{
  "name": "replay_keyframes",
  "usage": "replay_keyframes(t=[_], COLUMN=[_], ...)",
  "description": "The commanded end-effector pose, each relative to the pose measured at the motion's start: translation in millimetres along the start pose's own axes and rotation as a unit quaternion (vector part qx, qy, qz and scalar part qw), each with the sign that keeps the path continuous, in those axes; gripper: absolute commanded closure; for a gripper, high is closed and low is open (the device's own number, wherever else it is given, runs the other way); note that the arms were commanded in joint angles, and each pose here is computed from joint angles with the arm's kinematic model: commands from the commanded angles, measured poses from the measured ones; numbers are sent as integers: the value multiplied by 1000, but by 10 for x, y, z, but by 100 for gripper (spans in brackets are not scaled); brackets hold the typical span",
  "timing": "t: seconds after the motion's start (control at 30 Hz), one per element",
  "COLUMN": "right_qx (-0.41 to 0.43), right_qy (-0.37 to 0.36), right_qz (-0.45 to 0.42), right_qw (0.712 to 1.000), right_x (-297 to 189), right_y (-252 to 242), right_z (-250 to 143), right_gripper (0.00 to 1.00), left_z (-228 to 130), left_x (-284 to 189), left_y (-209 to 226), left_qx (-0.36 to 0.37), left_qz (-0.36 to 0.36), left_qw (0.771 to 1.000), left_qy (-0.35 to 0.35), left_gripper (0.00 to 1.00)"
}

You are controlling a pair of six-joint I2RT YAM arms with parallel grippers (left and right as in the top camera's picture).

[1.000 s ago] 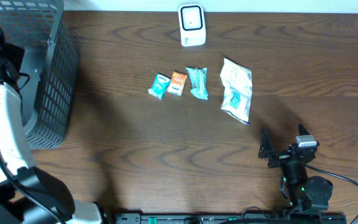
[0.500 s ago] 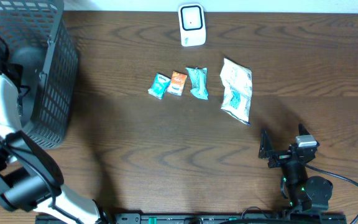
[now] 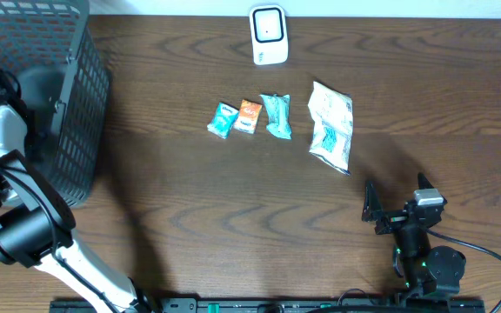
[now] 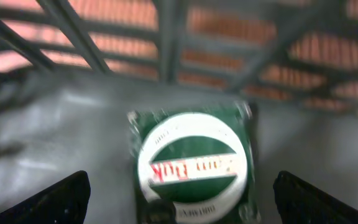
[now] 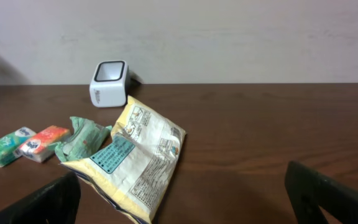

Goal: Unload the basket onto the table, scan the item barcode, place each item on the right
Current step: 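Reach the left gripper into the basket and grasp the green Zam-Buk box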

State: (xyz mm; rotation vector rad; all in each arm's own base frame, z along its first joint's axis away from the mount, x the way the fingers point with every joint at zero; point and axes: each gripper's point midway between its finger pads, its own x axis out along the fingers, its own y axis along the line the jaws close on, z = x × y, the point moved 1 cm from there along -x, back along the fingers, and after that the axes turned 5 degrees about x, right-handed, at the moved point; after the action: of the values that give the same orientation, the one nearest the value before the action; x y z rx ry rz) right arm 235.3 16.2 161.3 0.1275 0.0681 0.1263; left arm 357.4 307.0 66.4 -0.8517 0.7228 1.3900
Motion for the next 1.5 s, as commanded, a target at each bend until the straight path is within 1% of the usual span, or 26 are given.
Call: replay_keyframes(t=[0.0,0.43,0.5,0.53,0.57,0.6,0.63,0.67,0.77,0.8,0.83,0.9,1.1,1.17,1.27,1.37,1.47], right_qx=[-6,-6,-6,-6,-6,-6,-6,-6,-6,-6,-6,-6,-6,-6,-6,-6,-6], right_qy=[0,0,0,0,0,0,0,0,0,0,0,0,0,0,0,0,0], right_qz=[-3,-3,-3,-3,-3,-3,-3,-3,-3,-3,-3,-3,-3,-3,-3,-3,-3], right_qw=[1000,1000,1000,1000,1000,1000,1000,1000,1000,1000,1000,1000,1000,1000,1000,1000,1000], right_x=[-4,-4,-4,-4,-4,-4,-4,-4,-4,-4,-4,-4,-4,-4,-4,-4,-4], right_y=[-14,-14,-14,-14,-14,-14,-15,-14,-14,-14,-15,-14,-15,-14,-14,-14,-14], right_z=[-1,-1,-1,-1,-1,-1,-1,-1,-1,-1,-1,-1,-1,-1,-1,-1,-1], right_gripper=[1,1,1,1,1,1,1,1,1,1,1,1,1,1,1,1,1], left_z=[91,-56,-102,-117,-133,-142,-147,-151,-152,-153,-154,-153,-16,66,172,265,368], left_x=[111,372,430,448,469,480,486,486,482,482,478,464,244,94,-242,-643,-1181], left_y=[126,99,117,125,131,135,137,144,147,148,153,161,131,89,-64,-233,-436], left_qx=[-11,0,14,22,33,41,51,56,57,57,58,58,51,44,26,10,-3], left_qz=[31,36,43,45,47,48,49,50,51,51,52,53,41,23,-38,-115,-218], left_qw=[999,999,999,999,998,998,997,997,997,997,997,997,998,999,999,993,976], left_qy=[-30,-17,-12,-10,-8,-7,-6,-5,-4,-4,-3,-2,-11,-16,-6,9,25], left_gripper=[7,8,9,12,17,27,33,37,41,47,49,52,52,52,52,52,52])
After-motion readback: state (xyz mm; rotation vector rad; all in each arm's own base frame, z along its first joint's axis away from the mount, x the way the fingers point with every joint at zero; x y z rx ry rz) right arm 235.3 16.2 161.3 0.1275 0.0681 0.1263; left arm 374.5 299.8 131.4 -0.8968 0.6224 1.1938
